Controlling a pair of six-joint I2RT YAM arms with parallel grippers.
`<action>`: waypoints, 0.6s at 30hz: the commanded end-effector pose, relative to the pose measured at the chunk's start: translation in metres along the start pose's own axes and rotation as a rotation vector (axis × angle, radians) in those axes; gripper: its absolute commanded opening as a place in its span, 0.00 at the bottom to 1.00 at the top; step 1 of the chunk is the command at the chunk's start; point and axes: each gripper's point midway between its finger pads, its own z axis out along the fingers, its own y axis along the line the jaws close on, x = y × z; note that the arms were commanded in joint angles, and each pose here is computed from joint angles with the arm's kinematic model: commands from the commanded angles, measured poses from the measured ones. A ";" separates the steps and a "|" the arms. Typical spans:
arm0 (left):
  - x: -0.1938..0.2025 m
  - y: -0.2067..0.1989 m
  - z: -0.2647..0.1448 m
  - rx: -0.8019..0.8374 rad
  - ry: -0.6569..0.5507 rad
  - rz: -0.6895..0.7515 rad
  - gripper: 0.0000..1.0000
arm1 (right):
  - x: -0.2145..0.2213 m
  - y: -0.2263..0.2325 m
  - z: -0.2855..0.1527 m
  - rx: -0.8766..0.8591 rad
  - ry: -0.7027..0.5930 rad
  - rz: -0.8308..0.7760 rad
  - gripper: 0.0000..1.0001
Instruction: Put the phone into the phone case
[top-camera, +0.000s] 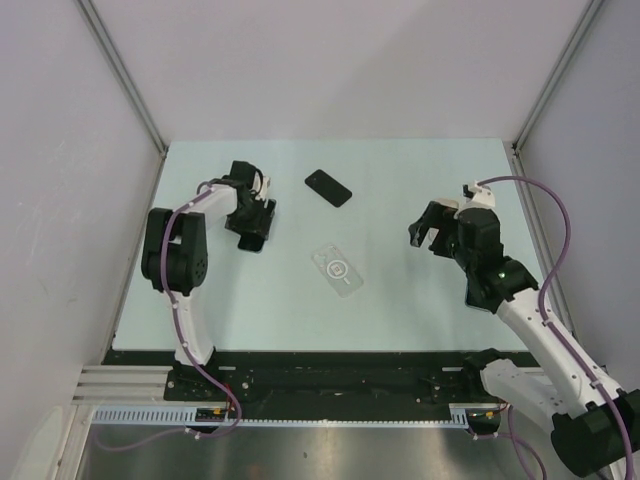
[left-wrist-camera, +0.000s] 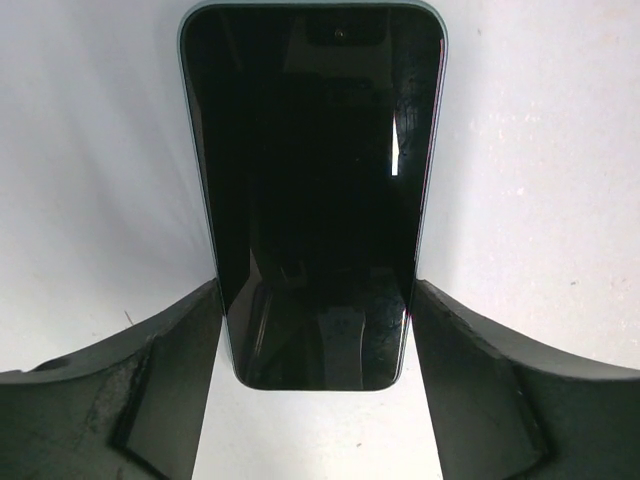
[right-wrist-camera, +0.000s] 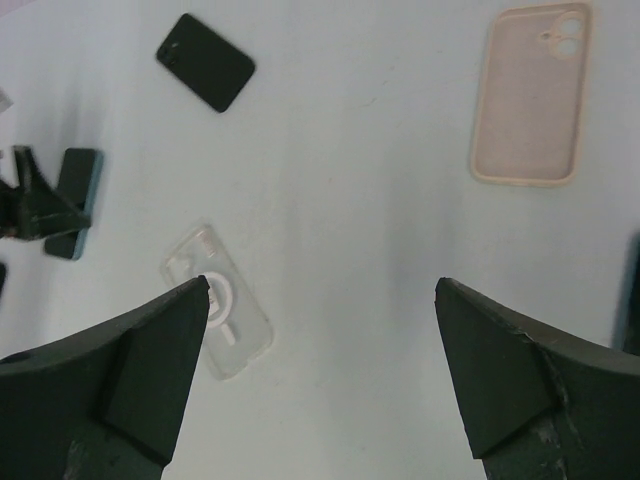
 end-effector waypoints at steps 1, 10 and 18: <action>0.026 -0.014 -0.011 0.046 0.061 -0.037 0.74 | -0.021 -0.038 0.013 0.163 -0.079 -0.060 0.99; 0.051 -0.059 -0.029 0.262 0.090 -0.175 0.69 | -0.020 -0.109 0.063 0.251 0.063 -0.004 0.81; 0.074 -0.055 -0.034 0.222 0.099 -0.210 0.68 | -0.009 -0.173 0.084 0.366 0.168 0.054 0.60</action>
